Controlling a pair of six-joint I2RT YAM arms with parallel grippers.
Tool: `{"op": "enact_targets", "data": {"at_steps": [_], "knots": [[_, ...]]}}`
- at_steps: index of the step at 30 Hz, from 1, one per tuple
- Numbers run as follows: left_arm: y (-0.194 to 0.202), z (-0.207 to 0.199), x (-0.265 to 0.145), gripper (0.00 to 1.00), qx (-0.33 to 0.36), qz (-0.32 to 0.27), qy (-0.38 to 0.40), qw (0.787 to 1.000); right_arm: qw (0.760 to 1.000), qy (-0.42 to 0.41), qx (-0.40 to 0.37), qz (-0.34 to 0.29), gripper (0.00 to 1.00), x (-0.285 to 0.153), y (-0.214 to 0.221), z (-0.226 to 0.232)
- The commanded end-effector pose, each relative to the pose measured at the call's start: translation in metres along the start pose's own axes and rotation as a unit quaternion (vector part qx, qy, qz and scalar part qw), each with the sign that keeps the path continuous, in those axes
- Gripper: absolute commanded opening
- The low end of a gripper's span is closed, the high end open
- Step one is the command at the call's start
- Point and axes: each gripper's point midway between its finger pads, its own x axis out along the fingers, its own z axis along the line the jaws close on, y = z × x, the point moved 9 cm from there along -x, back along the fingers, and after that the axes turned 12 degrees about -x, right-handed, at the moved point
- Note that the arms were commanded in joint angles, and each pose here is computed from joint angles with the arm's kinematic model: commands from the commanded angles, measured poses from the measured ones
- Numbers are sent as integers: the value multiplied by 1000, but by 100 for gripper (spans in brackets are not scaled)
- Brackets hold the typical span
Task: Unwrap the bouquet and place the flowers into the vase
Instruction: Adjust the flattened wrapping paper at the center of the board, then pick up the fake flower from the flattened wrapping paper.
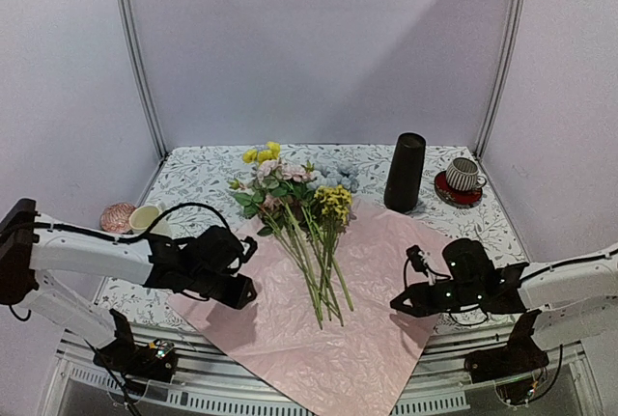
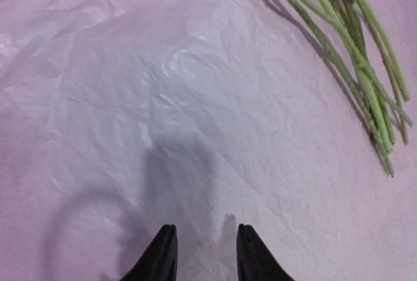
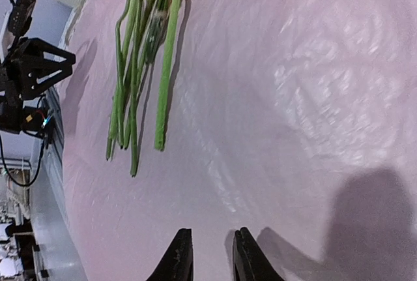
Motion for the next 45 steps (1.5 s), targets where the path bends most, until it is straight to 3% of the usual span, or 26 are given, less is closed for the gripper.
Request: {"op": "enact_targets", "data": {"at_steps": [1, 4, 5, 6, 7, 8, 12, 15, 18, 25, 30, 35, 45], "knots": [[-15, 13, -17, 37, -33, -56, -23, 998, 996, 76, -13, -51, 27, -22, -21, -5], [-27, 12, -26, 49, -50, -88, -23, 995, 992, 80, -36, -90, 30, -30, -43, 4], [-31, 13, -30, 60, -57, -98, -32, 993, 991, 80, -42, -97, 31, -30, -49, 7], [-34, 13, -33, 83, -64, -110, -42, 991, 990, 79, -49, -107, 32, -31, -59, 11], [-37, 13, -35, 96, -71, -119, -46, 989, 989, 79, -52, -113, 32, -30, -67, 14], [-40, 13, -37, 98, -78, -126, -46, 988, 989, 77, -54, -116, 33, -28, -73, 16], [-54, 7, -39, 98, -111, -149, 9, 983, 986, 67, -53, -142, 45, -15, -100, 23], [-70, -3, -37, 97, -153, -175, 86, 969, 985, 82, -13, -151, 47, -3, -123, 25], [-85, -11, -36, 90, -191, -203, 111, 954, 986, 97, 1, -137, 47, 13, -145, 27], [-106, -16, -8, 77, -303, -200, 94, 927, 991, 77, -35, -107, 46, 34, -163, 33], [-115, -28, 13, 74, -312, -177, 126, 925, 991, 57, -47, -111, 47, 35, -158, 34], [-114, -25, 28, 67, -365, -177, 148, 902, 990, 40, -60, -120, 47, 33, -153, 36], [-115, -19, 55, 53, -413, -156, 138, 887, 984, 26, -90, -155, 47, 16, -152, 43]]}}
